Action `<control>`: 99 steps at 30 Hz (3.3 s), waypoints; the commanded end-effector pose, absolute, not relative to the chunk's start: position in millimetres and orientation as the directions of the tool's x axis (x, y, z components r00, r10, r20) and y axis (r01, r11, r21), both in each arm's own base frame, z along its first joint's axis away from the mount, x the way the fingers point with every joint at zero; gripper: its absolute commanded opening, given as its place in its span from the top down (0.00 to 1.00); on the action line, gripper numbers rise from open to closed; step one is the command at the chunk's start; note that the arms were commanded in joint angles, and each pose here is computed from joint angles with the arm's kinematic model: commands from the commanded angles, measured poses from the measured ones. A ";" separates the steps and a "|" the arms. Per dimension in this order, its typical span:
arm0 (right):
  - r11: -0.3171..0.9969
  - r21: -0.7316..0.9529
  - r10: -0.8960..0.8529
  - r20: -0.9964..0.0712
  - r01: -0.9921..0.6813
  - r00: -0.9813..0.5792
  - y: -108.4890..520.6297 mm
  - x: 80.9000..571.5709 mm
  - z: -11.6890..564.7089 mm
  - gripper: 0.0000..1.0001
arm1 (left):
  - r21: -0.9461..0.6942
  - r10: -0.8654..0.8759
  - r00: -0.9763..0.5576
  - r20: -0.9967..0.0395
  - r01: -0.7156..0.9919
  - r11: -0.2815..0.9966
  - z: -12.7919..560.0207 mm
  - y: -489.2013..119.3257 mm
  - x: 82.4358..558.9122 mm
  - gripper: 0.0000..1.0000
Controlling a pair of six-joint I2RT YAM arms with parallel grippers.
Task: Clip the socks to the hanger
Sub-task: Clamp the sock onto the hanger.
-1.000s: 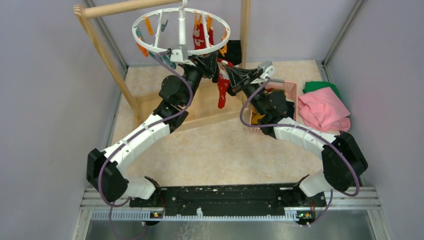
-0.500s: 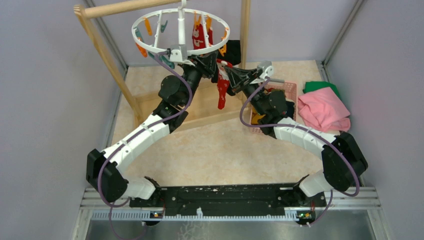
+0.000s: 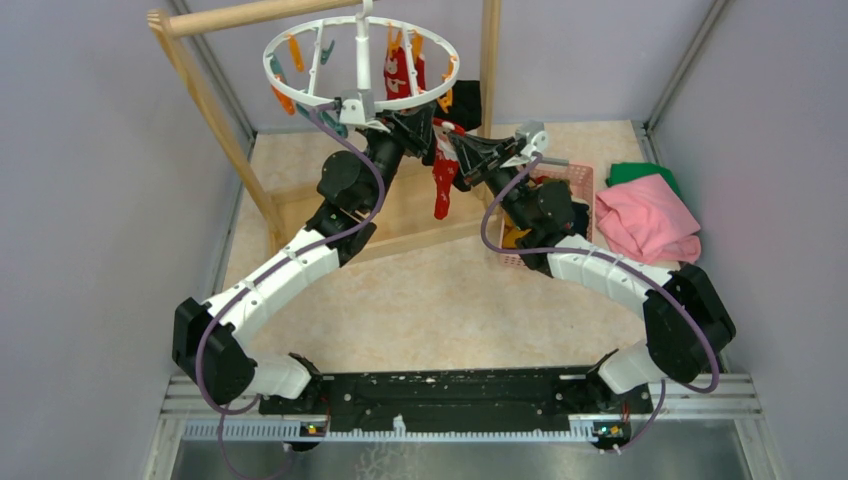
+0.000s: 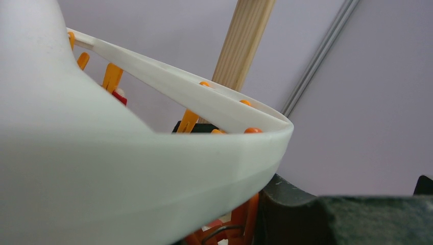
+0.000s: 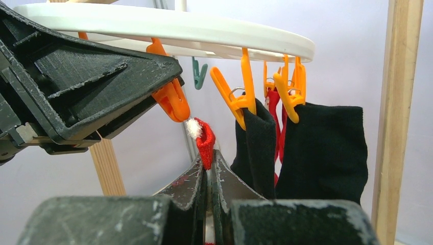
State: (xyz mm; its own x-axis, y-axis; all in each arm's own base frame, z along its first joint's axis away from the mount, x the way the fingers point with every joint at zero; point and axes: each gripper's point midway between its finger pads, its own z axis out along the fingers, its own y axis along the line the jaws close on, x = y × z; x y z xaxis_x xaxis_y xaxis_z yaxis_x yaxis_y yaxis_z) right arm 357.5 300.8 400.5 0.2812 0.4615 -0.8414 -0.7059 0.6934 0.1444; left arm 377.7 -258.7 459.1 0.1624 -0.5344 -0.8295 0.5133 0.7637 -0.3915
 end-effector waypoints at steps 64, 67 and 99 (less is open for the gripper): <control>0.655 0.166 0.506 -0.821 -0.737 0.265 303.5 347.5 419.9 1.00 | -0.402 -0.593 0.224 -0.774 0.549 0.733 493.0 -244.8 362.9 0.93; 0.647 0.163 0.515 -0.814 -0.745 0.269 304.1 345.2 423.4 1.00 | -0.404 -0.592 0.220 -0.776 0.547 0.733 490.9 -245.6 363.4 0.93; 0.655 0.138 0.544 -0.768 -0.743 0.337 291.6 332.8 452.1 1.00 | -0.399 -0.586 0.217 -0.781 0.548 0.735 488.6 -247.1 364.4 0.93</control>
